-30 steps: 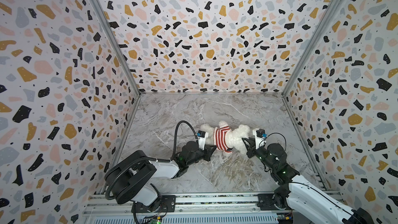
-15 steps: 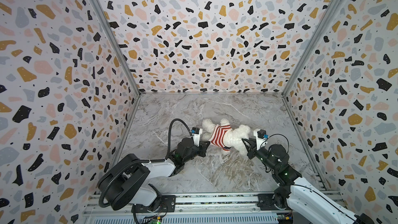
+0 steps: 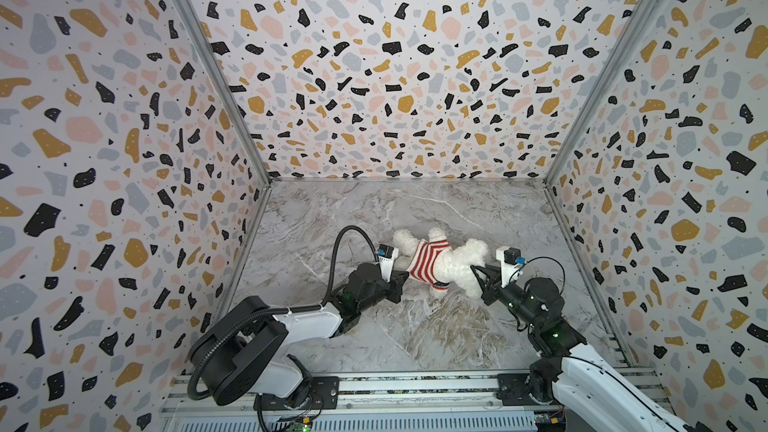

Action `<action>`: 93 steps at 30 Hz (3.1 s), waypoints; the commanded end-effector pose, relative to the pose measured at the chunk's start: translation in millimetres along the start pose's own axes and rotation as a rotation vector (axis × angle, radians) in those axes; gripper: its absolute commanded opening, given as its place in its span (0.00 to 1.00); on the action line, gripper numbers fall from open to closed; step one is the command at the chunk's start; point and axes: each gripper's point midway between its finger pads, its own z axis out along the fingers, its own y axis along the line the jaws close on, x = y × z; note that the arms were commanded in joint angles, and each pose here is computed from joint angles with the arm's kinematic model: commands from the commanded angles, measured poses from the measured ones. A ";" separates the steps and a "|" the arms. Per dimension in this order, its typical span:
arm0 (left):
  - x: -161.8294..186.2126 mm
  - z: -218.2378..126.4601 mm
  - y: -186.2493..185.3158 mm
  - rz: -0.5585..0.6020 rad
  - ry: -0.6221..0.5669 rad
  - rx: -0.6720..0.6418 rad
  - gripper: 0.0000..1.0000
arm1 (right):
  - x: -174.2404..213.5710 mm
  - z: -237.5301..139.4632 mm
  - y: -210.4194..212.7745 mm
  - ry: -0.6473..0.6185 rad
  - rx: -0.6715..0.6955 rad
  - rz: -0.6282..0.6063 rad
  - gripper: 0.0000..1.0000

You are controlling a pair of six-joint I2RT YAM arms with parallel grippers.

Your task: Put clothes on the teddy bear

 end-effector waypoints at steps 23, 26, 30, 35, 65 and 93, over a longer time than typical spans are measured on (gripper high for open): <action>12.7 -13.7 -17.8 0.260 0.044 -0.149 0.43 | -40.9 7.4 -1.4 -0.068 0.023 0.034 0.00; 22.3 -15.2 -37.8 0.307 0.037 -0.101 0.58 | -36.9 11.7 -9.6 -0.018 0.072 0.053 0.00; 30.6 -9.0 -58.2 0.346 0.023 -0.072 0.66 | -31.6 17.5 -15.5 0.017 0.099 0.091 0.00; 34.7 11.2 -75.4 0.364 0.004 -0.043 0.66 | -23.5 22.6 -21.5 0.054 0.126 0.133 0.00; 50.8 82.6 -83.1 0.316 -0.062 -0.052 0.29 | -12.6 20.1 -39.2 0.061 0.223 0.212 0.00; 21.5 20.5 -122.3 0.293 0.062 0.154 0.00 | -24.1 0.3 -30.6 0.010 0.193 0.079 0.75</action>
